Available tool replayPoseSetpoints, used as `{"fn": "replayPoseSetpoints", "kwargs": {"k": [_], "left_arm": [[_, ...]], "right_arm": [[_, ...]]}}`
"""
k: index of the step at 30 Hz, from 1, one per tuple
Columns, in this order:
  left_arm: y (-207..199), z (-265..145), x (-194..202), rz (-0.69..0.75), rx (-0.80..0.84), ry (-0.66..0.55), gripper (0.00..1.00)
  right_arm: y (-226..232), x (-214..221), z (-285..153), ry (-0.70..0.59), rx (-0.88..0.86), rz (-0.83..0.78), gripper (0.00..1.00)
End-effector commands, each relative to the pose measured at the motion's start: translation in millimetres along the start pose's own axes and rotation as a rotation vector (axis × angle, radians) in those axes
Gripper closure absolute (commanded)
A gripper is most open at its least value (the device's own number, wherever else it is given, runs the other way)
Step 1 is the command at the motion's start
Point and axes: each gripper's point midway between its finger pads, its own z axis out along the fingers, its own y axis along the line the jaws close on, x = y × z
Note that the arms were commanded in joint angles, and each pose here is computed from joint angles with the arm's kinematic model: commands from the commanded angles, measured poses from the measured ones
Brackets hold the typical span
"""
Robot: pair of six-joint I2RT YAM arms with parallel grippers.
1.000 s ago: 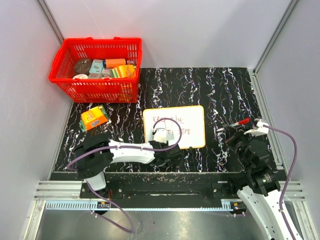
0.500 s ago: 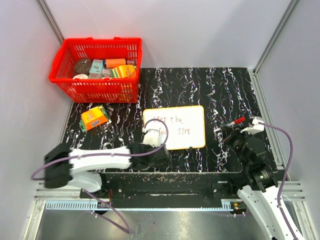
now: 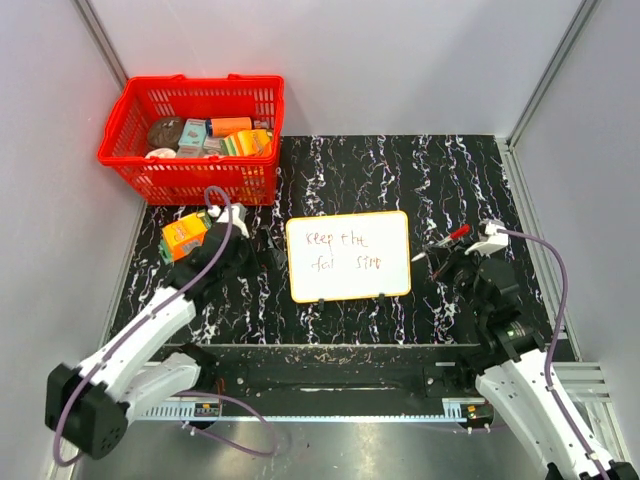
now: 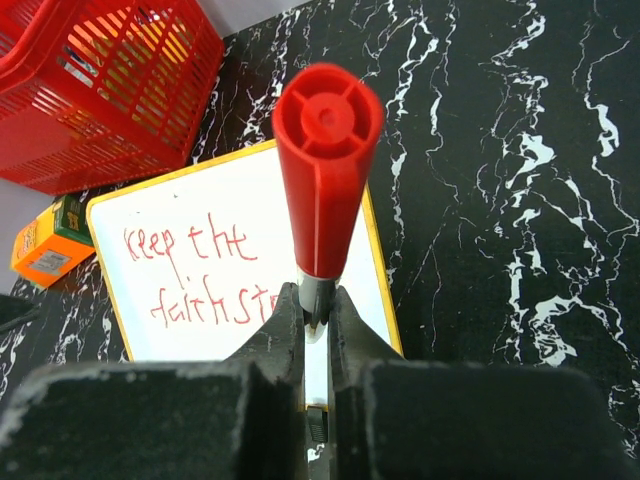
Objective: Write a sentence on the whiteboard
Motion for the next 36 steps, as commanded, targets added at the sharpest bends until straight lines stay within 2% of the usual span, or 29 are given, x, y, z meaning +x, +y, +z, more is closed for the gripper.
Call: {"fn": "replayPoseSetpoints", "kwargs": {"k": [1,2,3,4,5,6,7,9,10,15,19,31,34,36], "left_arm": [[-24.4,26.4,-20.9,0.078,0.204,0.03,0.01],[-28.6,30.9,-32.8,0.074,0.248,-0.014,0.01],[-28.0,36.9,-22.1,0.075,0.302,0.027,0.01],[-27.4,40.7,-38.7,0.072,0.343,-0.033,0.01],[-29.2,43.0,-39.2,0.079,0.386,-0.035,0.01],[-31.8,47.7,-26.6,0.091,0.448,0.015,0.01],[-38.3,48.4,-33.7,0.118,0.503,-0.019,0.01],[-42.8,53.8,-22.9,0.132,0.567,0.022,0.01],[-48.5,55.0,-27.5,0.144,0.604,-0.002,0.01],[-61.4,63.5,-20.3,0.16,0.733,0.021,0.02],[-59.3,76.4,-17.9,0.172,0.729,0.056,0.07],[-64.1,100.0,-6.1,0.187,0.839,0.134,0.48],[-62.1,105.5,-0.9,0.176,0.846,0.155,0.69],[-60.5,108.7,0.0,0.174,0.838,0.16,0.77]], "right_arm": [[24.1,-23.7,5.1,-0.054,-0.091,-0.017,1.0],[24.5,-22.8,6.2,-0.049,-0.092,-0.022,1.0],[26.8,-20.5,7.6,-0.038,-0.099,-0.033,1.0],[28.6,-20.0,8.7,-0.038,-0.106,-0.039,1.0],[30.6,-18.0,9.7,-0.032,-0.111,-0.044,1.0],[35.4,-14.1,10.9,-0.019,-0.125,-0.066,1.0],[40.3,-14.4,10.7,-0.021,-0.139,-0.079,1.0],[47.3,-7.7,12.1,-0.007,-0.157,-0.11,1.0],[49.6,-6.9,13.3,-0.012,-0.162,-0.114,1.0],[49.6,10.0,19.8,0.015,-0.165,-0.132,1.0],[45.9,9.1,22.1,-0.014,-0.153,-0.143,1.0],[41.9,21.0,33.2,-0.022,-0.161,-0.169,1.0],[43.5,23.9,37.8,-0.011,-0.168,-0.18,1.0],[44.3,29.1,40.8,-0.002,-0.183,-0.195,1.0]]}}
